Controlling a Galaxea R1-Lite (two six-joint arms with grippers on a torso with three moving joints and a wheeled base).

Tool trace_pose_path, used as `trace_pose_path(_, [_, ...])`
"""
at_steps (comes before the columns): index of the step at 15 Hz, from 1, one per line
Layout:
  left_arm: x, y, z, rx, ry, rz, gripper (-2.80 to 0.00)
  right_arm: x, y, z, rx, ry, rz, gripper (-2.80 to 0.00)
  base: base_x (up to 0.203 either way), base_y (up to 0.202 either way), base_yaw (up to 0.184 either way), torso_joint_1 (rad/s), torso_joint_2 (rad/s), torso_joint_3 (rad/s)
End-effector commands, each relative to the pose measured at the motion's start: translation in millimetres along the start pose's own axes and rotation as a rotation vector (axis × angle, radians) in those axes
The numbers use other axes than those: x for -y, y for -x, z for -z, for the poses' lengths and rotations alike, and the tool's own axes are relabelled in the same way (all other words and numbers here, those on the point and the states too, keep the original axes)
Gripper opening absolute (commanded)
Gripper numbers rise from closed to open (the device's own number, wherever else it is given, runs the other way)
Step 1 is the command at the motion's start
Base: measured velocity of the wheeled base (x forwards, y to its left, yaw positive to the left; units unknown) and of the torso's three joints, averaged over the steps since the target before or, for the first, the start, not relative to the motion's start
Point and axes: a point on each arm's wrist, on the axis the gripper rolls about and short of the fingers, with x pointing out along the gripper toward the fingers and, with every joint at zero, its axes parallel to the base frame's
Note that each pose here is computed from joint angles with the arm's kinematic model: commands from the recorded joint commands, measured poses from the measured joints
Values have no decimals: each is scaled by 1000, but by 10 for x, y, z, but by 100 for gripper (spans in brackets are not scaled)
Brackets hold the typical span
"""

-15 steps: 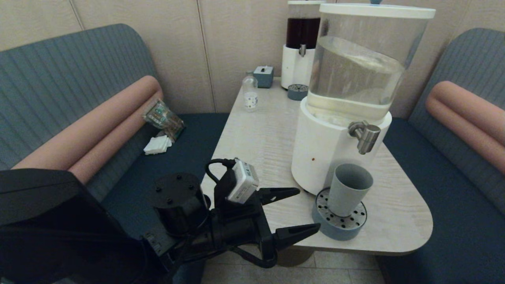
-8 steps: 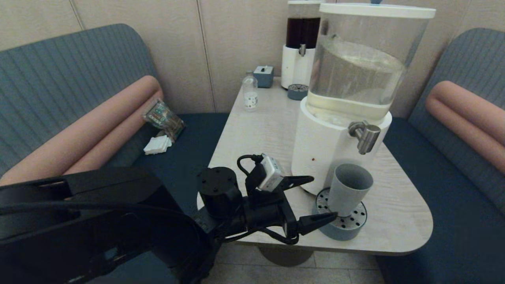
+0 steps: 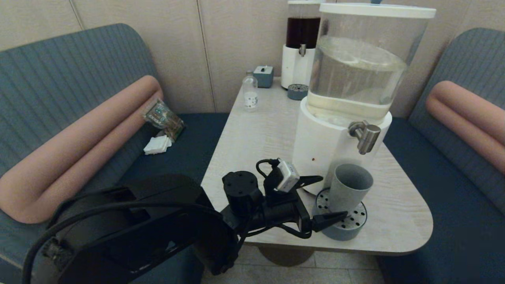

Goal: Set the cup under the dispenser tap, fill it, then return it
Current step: Place the cup next to the water dispenser

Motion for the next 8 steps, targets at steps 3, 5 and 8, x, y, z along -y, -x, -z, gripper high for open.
trace_pose_path(3, [-55,-93,224,-1,4,7,0,0,-2,2,-2,1,0,-280,0,0,0,0,0,0])
trace_pose_path(5, [-66,-125,287,-1,4,10,0,0,-1,1,-2,1,-1,-280,0,0,0,0,0,0])
trace_pose_path(8, [-77,-197,322,15,-5,17,0,0,-2,2,-2,1,-1,-280,0,0,0,0,0,0])
